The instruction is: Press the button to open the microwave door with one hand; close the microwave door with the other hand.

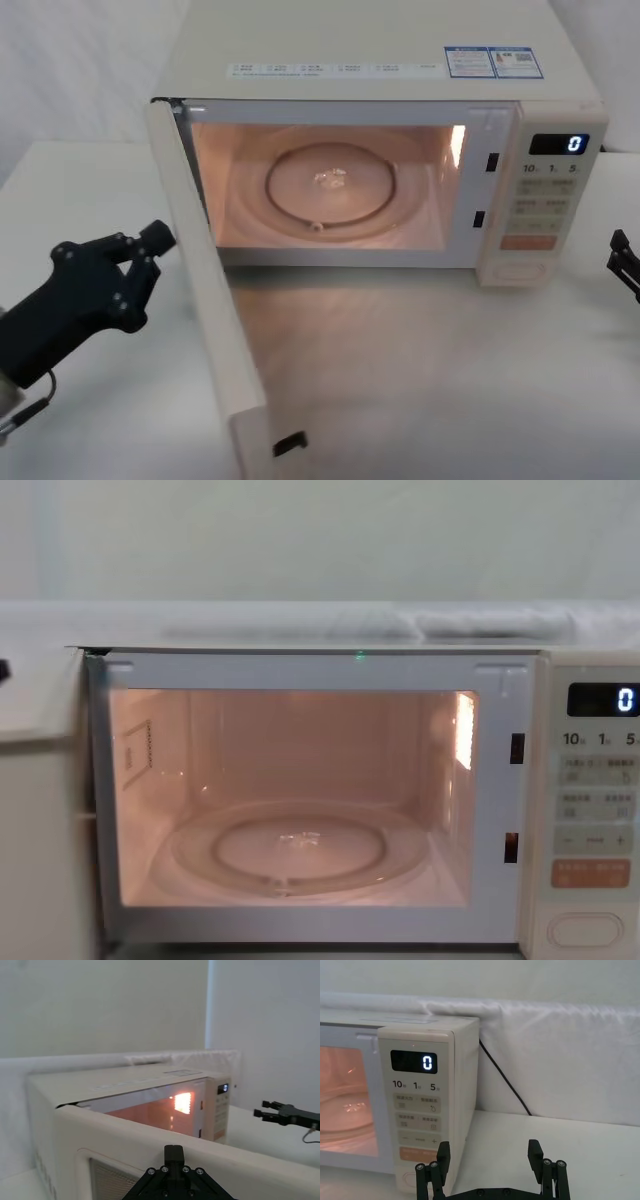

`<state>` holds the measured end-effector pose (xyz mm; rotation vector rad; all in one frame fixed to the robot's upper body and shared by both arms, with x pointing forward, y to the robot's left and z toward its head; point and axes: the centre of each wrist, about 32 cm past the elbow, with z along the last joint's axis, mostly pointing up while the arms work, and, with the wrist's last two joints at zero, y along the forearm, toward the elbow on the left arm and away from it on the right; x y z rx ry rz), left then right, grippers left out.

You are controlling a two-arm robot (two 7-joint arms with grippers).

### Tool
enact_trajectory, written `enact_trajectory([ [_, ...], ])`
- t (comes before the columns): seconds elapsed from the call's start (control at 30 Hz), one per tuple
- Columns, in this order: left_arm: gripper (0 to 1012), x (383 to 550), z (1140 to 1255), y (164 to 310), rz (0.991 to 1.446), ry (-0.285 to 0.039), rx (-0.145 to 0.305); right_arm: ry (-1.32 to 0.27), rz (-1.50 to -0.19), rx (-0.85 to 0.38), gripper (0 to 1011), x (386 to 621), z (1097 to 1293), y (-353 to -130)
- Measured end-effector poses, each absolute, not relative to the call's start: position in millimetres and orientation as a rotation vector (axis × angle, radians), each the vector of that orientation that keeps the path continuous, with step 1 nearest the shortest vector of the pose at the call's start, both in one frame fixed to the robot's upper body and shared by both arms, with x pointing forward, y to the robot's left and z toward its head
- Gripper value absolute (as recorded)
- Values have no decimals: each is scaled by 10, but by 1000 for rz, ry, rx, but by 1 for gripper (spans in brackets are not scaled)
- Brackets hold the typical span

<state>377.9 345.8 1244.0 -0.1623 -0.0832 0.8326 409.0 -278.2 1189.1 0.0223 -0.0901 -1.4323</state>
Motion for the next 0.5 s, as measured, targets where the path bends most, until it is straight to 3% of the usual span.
enact_trajectory([
  [0.5,0,3926,12439,3235,723,-71,-126,-90,-1432,22,1002,4090,11891,-2782],
])
